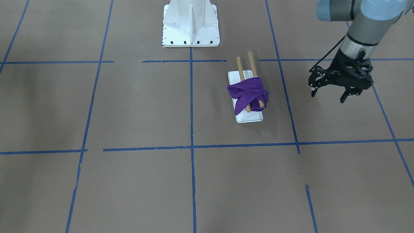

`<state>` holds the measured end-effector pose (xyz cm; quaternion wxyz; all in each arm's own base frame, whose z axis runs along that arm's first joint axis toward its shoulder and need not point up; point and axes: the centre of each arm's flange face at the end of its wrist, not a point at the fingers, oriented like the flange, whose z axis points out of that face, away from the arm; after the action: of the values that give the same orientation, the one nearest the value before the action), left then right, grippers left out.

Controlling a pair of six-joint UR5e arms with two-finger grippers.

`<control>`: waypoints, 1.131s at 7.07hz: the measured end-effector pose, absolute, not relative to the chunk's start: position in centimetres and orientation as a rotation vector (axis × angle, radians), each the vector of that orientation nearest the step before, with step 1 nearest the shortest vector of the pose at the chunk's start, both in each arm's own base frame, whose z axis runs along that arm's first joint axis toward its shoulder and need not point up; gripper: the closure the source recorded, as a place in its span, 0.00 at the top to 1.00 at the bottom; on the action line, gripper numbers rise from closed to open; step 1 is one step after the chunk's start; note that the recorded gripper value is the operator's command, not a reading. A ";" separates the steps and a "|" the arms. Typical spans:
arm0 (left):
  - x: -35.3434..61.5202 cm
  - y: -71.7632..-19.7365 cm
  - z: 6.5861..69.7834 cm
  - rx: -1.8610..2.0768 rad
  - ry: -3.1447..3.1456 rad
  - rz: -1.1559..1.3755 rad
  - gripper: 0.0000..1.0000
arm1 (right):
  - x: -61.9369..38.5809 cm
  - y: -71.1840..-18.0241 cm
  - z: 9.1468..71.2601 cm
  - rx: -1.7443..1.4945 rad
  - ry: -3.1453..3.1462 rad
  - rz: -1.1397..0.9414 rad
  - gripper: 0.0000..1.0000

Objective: Hang towel on rack

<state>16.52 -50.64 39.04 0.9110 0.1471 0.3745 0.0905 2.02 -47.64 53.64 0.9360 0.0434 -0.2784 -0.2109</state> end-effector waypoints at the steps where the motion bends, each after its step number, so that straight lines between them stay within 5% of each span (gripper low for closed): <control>1: 12.7 -51.2 41.6 0.217 0.807 0.125 1.00 | 2.9 -46.9 55.7 0.043 -0.641 -0.352 1.00; 8: -6.6 -46.7 59.1 0.091 0.740 0.219 1.00 | 7.3 -43.2 60.0 0.037 -0.759 -0.115 1.00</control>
<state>-6.63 -46.74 59.09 0.9254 0.0443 0.3609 0.1070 7.26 -43.21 59.97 0.9270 0.0179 -0.3703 -0.0562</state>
